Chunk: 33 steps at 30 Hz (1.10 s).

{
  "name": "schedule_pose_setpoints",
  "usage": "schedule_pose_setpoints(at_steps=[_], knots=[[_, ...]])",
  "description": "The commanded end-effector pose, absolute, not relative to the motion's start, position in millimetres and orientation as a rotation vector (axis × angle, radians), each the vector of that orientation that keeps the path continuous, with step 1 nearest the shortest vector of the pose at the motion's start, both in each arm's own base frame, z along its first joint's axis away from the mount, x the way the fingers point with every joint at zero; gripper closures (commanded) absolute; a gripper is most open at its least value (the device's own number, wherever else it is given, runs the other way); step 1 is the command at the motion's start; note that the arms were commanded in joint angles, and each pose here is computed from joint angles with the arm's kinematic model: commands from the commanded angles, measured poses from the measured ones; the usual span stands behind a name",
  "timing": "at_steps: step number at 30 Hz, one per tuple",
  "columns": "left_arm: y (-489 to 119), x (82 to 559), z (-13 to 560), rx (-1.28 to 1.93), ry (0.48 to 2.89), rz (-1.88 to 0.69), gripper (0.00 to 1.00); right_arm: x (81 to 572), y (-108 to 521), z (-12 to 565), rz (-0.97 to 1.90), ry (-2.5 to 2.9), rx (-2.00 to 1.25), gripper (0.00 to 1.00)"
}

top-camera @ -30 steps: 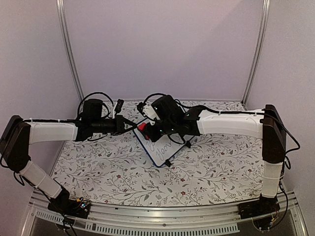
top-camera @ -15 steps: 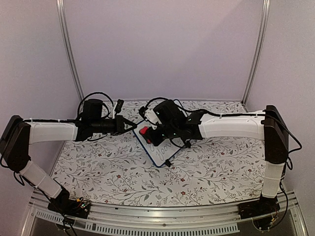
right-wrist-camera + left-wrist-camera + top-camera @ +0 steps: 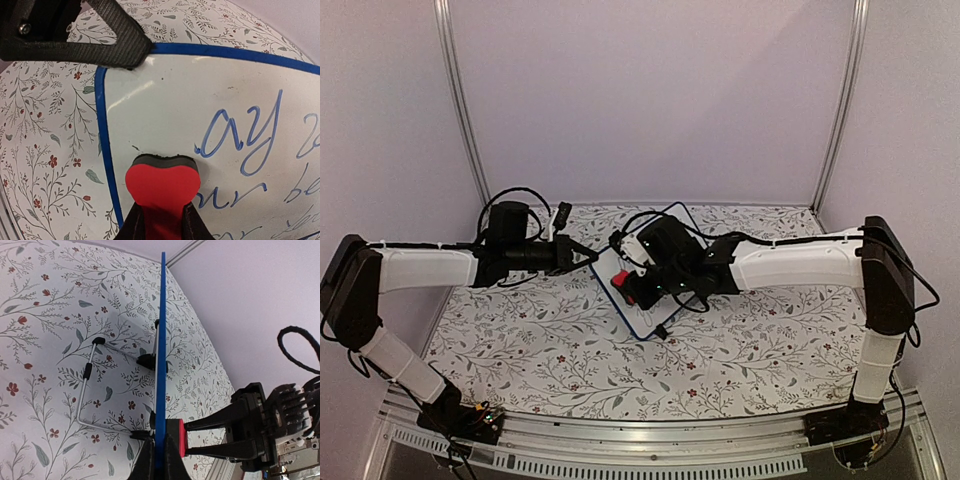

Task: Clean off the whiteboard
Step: Erase the whiteboard at the center of the board.

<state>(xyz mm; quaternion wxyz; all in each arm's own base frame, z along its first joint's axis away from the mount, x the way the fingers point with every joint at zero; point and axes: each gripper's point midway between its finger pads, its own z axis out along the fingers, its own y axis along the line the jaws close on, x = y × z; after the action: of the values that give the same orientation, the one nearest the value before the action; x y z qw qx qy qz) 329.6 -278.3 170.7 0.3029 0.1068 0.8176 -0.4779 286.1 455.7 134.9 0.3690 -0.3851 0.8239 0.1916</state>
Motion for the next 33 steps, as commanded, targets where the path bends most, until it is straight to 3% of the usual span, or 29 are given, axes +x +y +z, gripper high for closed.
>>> schedule_pose_setpoints(at_steps=[1,9,24,33], knots=[[-280,329,166,0.265,2.183,-1.282,1.0,278,450,125,0.47,2.154,-1.013,0.91],[-280,329,166,0.264,2.183,-1.28,1.0,297,476,164,0.48,2.063,-1.001,0.9],[-281,329,165,0.266,2.187,-1.283,1.0,272,440,113,0.438,2.182,-1.031,0.91],[-281,329,164,0.266,2.189,-1.285,1.0,277,440,127,0.434,2.153,-0.987,0.91]])
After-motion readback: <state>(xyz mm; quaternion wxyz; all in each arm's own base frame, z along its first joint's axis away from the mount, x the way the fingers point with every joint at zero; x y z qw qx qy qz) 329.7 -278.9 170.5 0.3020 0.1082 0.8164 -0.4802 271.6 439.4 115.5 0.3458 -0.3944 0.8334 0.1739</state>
